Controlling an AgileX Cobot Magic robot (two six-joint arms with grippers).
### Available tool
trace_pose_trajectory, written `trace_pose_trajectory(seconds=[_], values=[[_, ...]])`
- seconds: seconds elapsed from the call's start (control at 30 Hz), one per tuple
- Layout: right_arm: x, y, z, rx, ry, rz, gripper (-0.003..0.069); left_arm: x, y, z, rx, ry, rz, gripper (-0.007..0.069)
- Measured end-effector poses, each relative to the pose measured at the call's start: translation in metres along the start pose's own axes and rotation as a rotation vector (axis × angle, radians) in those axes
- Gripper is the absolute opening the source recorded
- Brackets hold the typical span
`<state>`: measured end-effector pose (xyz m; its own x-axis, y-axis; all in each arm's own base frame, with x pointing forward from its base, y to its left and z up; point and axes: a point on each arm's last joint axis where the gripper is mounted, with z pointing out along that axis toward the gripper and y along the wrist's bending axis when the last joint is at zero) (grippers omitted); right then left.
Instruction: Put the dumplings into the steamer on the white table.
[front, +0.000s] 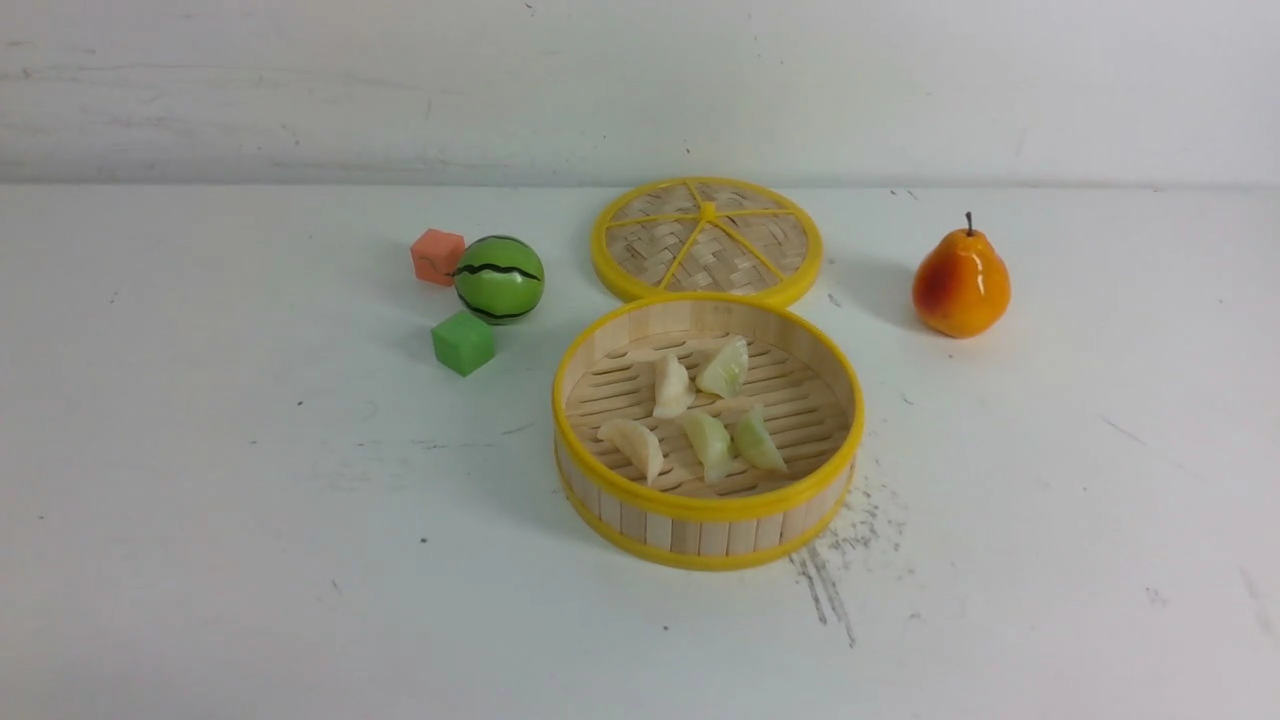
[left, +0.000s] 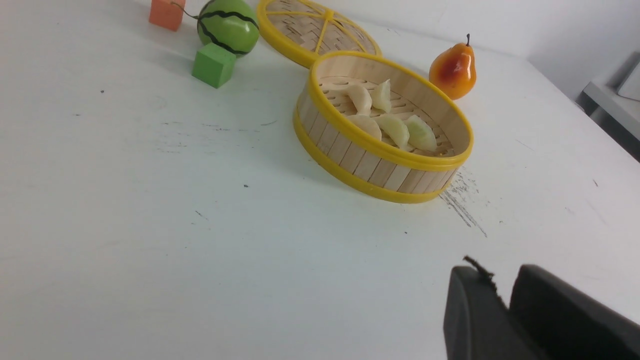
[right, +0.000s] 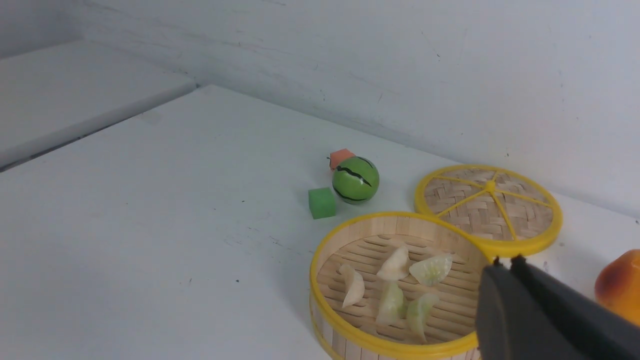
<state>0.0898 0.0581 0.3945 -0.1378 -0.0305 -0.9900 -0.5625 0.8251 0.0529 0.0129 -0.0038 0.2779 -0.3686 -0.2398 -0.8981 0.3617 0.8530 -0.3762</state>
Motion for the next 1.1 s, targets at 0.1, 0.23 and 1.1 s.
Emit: trace_pose_trajectory(seconds=[0.1,0.23,1.1], values=[[0.0,0.0,0.0,0.0,-0.001,0.0,-0.0003,0.0,0.0,0.0,0.0,0.0,0.0,0.0114],[0.0,0.0,0.0,0.005,-0.001,-0.009,-0.0001,0.0,0.0,0.0,0.0,0.0,-0.001,0.0117],[0.21,-0.041,-0.034,0.619,-0.024,0.083,-0.0021,0.0,0.0,0.0,0.0,-0.001,-0.001,0.0137]])
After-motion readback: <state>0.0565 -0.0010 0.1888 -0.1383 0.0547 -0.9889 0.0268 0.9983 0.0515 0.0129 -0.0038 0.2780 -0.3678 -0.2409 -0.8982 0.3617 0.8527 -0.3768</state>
